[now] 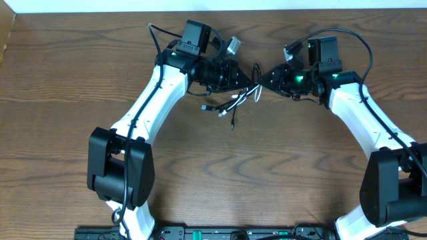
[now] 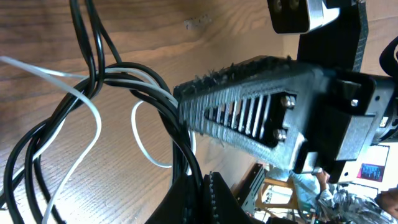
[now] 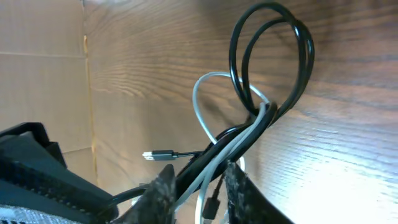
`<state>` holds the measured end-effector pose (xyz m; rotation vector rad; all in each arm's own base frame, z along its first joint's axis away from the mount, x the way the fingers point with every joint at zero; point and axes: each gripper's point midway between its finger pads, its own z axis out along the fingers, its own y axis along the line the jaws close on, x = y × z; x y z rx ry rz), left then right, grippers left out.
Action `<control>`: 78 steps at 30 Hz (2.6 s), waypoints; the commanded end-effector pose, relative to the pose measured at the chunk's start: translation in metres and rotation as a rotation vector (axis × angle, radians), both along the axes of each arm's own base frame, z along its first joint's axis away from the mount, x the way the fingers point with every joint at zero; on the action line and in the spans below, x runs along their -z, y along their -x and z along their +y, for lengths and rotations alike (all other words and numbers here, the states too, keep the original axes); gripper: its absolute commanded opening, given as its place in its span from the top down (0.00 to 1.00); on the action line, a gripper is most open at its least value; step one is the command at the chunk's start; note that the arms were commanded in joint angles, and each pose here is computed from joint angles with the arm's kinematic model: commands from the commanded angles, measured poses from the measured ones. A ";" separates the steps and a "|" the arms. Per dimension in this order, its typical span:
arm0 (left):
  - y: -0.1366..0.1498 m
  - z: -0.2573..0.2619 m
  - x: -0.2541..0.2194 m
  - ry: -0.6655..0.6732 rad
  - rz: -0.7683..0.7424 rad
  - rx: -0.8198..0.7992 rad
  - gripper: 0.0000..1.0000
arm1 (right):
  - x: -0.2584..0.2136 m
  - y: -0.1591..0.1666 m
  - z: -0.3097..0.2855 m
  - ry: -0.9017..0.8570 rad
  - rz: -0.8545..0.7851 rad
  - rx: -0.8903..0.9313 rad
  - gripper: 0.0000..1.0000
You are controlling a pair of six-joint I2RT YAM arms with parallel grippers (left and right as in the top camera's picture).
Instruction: Untangle cables
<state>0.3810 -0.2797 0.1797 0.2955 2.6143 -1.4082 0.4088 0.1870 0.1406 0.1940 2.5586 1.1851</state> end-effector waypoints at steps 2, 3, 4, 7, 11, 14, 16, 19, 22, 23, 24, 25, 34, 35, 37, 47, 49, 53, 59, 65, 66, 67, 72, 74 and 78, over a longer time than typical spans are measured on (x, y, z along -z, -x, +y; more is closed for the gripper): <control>-0.003 0.001 -0.001 -0.009 -0.020 -0.004 0.93 | 0.001 0.000 -0.001 0.024 0.005 0.013 0.86; -0.003 0.001 -0.001 -0.009 -0.020 -0.004 0.93 | 0.002 0.002 -0.001 0.026 0.009 0.010 0.87; -0.003 0.001 -0.001 -0.009 -0.022 -0.004 0.93 | 0.003 0.003 0.000 0.033 0.013 0.005 0.88; -0.004 0.001 -0.001 -0.007 -0.027 -0.004 0.92 | 0.010 0.009 0.000 0.068 0.029 -0.005 0.90; -0.004 0.000 -0.002 -0.005 -0.031 -0.004 0.92 | 0.013 0.015 0.007 0.083 0.030 -0.034 0.90; -0.005 0.001 -0.002 -0.006 -0.031 -0.004 0.93 | 0.012 0.018 0.013 0.082 0.025 -0.050 0.90; -0.005 0.001 -0.002 -0.007 -0.031 -0.005 0.93 | 0.012 0.020 0.017 0.084 0.019 -0.066 0.89; -0.009 0.005 0.004 -0.044 -0.040 -0.028 0.93 | 0.011 0.024 0.022 0.078 0.020 -0.086 0.81; -0.012 0.009 0.009 -0.080 -0.046 -0.050 0.93 | 0.009 0.025 0.023 0.058 0.024 -0.096 0.78; -0.013 0.011 0.011 -0.099 -0.047 -0.060 0.93 | 0.008 0.025 0.023 0.051 0.025 -0.098 0.78; -0.014 0.013 0.014 -0.117 -0.049 -0.071 0.92 | 0.008 0.025 0.023 0.046 0.027 -0.100 0.78; -0.016 0.016 0.017 -0.137 -0.045 -0.085 0.93 | 0.008 0.026 0.023 0.045 0.028 -0.100 0.77; -0.019 0.025 0.025 -0.195 0.002 -0.161 0.92 | 0.028 0.023 0.027 0.049 0.078 -0.091 0.75; -0.019 0.025 0.026 -0.195 0.003 -0.161 0.92 | 0.031 0.022 0.029 0.034 0.085 -0.094 0.75; -0.019 0.025 0.025 -0.195 0.002 -0.161 0.92 | 0.031 0.019 0.037 -0.013 0.071 -0.123 0.75; -0.014 0.036 0.062 -0.317 0.037 -0.191 0.92 | 0.005 0.000 0.021 -0.093 0.006 -0.086 0.62; -0.011 0.038 0.076 -0.335 0.067 -0.189 0.93 | 0.005 -0.001 0.018 -0.095 0.006 -0.080 0.60; -0.010 0.041 0.106 -0.362 0.155 -0.207 0.93 | 0.007 -0.001 0.020 -0.087 0.008 -0.078 0.53; -0.008 0.042 0.130 -0.386 0.209 -0.206 0.93 | 0.019 -0.001 0.025 -0.033 0.021 -0.058 0.52; -0.009 0.044 0.131 -0.385 0.213 -0.213 0.93 | 0.042 0.002 0.020 0.051 0.071 -0.022 0.56; -0.010 0.044 0.131 -0.386 0.213 -0.214 0.93 | 0.045 0.003 0.018 0.065 0.083 -0.015 0.56; -0.010 0.045 0.131 -0.385 0.213 -0.215 0.93 | 0.050 0.004 0.015 0.084 0.099 -0.006 0.57; -0.010 0.045 0.131 -0.385 0.213 -0.217 0.92 | 0.062 0.008 0.011 0.130 0.122 -0.001 0.64; -0.011 0.046 0.131 -0.385 0.213 -0.217 0.92 | 0.069 0.009 0.013 0.134 0.136 -0.007 0.69; -0.010 0.045 0.131 -0.385 0.214 -0.217 0.93 | 0.085 0.011 0.019 0.141 0.159 -0.023 0.71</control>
